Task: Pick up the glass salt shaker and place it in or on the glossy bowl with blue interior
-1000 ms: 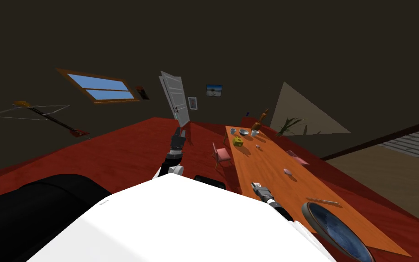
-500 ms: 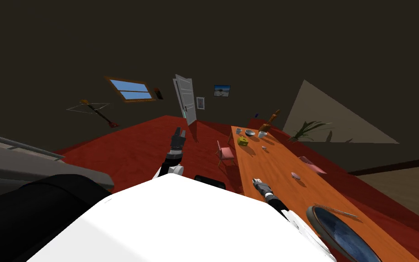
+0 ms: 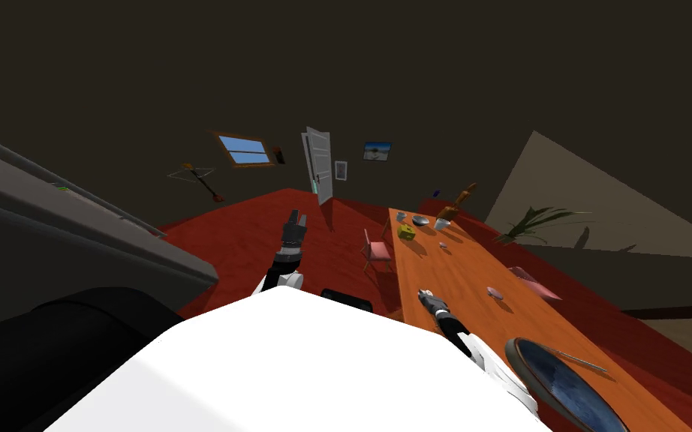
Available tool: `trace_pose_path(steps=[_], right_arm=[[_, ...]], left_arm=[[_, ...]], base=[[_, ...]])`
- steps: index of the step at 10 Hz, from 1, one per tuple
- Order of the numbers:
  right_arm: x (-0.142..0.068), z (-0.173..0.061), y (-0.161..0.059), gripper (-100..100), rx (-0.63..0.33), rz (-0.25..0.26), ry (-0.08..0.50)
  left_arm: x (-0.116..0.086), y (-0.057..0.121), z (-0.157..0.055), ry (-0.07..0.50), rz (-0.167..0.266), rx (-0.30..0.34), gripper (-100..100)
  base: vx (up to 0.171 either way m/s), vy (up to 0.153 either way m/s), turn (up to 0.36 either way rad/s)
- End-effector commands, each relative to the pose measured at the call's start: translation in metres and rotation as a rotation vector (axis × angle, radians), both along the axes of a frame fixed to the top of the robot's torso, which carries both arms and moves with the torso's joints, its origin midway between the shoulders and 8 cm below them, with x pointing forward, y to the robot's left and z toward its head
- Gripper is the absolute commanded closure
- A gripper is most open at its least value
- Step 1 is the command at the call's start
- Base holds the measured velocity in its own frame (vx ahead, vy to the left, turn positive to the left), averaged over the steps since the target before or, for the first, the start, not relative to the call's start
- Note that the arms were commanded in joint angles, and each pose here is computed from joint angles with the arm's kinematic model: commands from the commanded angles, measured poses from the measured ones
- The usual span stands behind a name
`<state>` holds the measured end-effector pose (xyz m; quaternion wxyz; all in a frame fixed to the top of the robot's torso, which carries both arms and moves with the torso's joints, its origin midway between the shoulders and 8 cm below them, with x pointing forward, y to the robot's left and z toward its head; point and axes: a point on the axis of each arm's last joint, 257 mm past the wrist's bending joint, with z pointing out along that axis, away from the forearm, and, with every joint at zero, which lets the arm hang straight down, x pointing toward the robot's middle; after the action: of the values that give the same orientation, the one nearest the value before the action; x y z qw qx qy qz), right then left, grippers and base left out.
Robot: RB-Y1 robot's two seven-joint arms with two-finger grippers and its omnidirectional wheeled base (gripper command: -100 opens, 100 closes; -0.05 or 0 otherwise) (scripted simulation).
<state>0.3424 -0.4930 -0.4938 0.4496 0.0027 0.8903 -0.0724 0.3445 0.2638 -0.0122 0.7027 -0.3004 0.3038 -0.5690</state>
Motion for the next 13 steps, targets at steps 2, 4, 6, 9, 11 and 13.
trace_pose_path(steps=[2,4,6,9,11,13], right_arm=[[0.01,0.003,-0.008,100,0.002,-0.049,-0.001],[0.01,0.003,-0.007,0,0.003,-0.042,-0.002],[0.0,0.001,-0.012,100,-0.003,-0.023,0.017],[-0.018,0.002,-0.029,100,-0.014,0.001,0.05],[-0.031,0.005,-0.043,100,-0.025,0.014,0.073],[-0.04,0.007,-0.053,100,-0.033,0.021,0.088]], left_arm=[[0.0,0.0,0.0,0.0,0.0,0.0,0],[0.0,0.0,0.0,0.0,0.0,0.0,0],[0.0,0.0,0.0,0.0,0.0,0.0,0],[0.0,0.0,0.0,0.0,0.0,0.0,0],[0.0,0.0,0.0,0.0,0.0,0.0,0],[0.0,0.0,0.0,0.0,0.0,0.0,0]], base=[[-0.146,0.02,0.195],[-0.03,0.002,0.003],[-0.137,-0.001,0.113],[-0.22,-0.02,0.103],[-0.26,-0.036,0.119],[-0.206,-0.034,0.072]])
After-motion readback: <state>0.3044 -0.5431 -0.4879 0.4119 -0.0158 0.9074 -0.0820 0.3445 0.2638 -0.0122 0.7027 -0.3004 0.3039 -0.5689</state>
